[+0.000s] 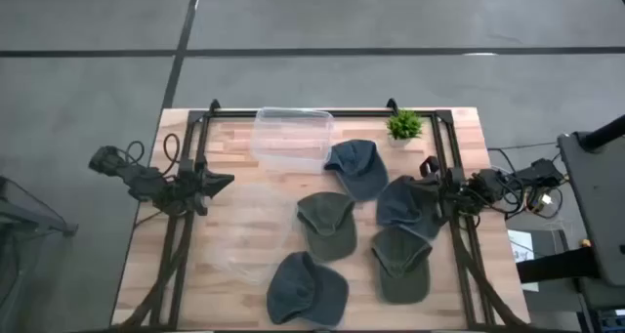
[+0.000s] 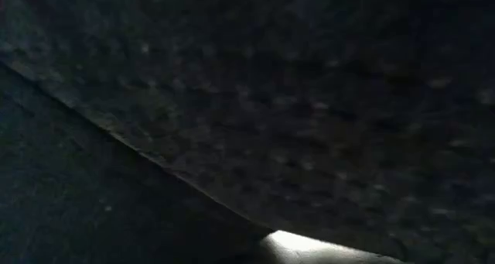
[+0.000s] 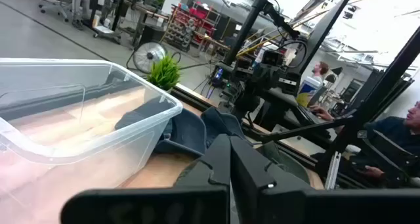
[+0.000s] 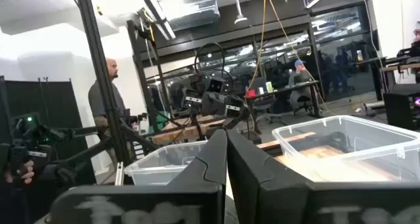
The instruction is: Pick & Place hat
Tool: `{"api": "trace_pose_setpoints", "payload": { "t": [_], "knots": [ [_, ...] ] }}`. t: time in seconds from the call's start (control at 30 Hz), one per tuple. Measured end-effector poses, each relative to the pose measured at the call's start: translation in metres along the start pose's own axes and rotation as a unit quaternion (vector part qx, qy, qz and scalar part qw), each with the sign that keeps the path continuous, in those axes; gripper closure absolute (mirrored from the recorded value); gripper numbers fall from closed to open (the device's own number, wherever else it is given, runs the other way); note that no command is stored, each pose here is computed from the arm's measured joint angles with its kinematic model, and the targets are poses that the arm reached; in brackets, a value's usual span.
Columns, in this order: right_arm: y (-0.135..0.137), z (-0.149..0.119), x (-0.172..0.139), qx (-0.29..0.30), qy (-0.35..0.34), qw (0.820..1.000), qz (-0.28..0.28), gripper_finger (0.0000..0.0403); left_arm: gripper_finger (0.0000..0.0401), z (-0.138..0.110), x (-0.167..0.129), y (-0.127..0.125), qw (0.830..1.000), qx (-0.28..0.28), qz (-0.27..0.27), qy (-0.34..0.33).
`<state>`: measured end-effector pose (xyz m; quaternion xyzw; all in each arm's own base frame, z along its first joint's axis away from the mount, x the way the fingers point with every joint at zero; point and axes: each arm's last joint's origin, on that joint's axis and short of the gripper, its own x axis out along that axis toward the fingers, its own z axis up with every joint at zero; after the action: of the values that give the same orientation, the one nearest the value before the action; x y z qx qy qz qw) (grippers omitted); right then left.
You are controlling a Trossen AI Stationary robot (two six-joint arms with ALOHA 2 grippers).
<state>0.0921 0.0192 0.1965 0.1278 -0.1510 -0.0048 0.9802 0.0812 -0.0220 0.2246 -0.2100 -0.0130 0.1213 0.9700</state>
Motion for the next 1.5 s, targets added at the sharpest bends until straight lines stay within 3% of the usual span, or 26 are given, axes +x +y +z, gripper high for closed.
{"api": "trace_pose_setpoints", "payload": {
  "t": [0.43, 0.57, 0.67, 0.73, 0.9, 1.07, 1.2, 1.23, 1.33, 1.4, 1.5],
  "knots": [
    [0.001, 0.003, 0.000, -0.017, 0.002, 1.000, -0.001, 0.0394, 0.0398, 0.000, 0.000, 0.000, 1.000, 0.000, 0.000, 0.000],
    [0.007, 0.036, 0.005, -0.040, 0.027, 0.999, -0.013, 0.0394, 0.0398, 0.000, 0.000, 0.000, 1.000, -0.001, 0.000, 0.000],
    [0.012, 0.064, 0.008, -0.048, 0.134, 0.989, -0.037, 0.0394, 0.0398, 0.000, 0.000, 0.000, 1.000, -0.001, 0.000, 0.000],
    [0.015, 0.078, 0.010, -0.040, 0.224, 0.971, -0.066, 0.0394, 0.0398, 0.000, 0.000, 0.000, 1.000, -0.001, 0.000, 0.000],
    [0.025, 0.113, 0.022, -0.057, 0.398, 0.907, -0.130, 0.0394, 0.0398, 0.000, 0.000, 0.000, 1.000, -0.001, 0.000, 0.000],
    [0.036, 0.146, 0.041, -0.071, 0.498, 0.845, -0.179, 0.0394, 0.0398, 0.000, 0.000, 0.000, 1.000, -0.001, 0.000, 0.000],
    [0.042, 0.162, 0.047, -0.046, 0.569, 0.778, -0.263, 0.0394, 0.0398, 0.000, 0.000, 0.000, 1.000, -0.001, 0.000, 0.000],
    [0.043, 0.163, 0.052, -0.036, 0.575, 0.769, -0.277, 0.0394, 0.0398, 0.000, 0.000, 0.000, 1.000, -0.001, 0.000, 0.000],
    [0.047, 0.162, 0.058, -0.020, 0.583, 0.774, -0.247, 0.0394, 0.0398, 0.000, 0.000, 0.000, 1.000, -0.001, 0.000, 0.000],
    [0.048, 0.159, 0.060, -0.006, 0.600, 0.757, -0.258, 0.0394, 0.0398, 0.000, 0.000, 0.000, 1.000, -0.001, 0.000, 0.000],
    [0.045, 0.151, 0.053, 0.015, 0.610, 0.747, -0.264, 0.0394, 0.0398, 0.000, 0.000, 0.000, 1.000, -0.003, -0.001, -0.002]
  ]
}}
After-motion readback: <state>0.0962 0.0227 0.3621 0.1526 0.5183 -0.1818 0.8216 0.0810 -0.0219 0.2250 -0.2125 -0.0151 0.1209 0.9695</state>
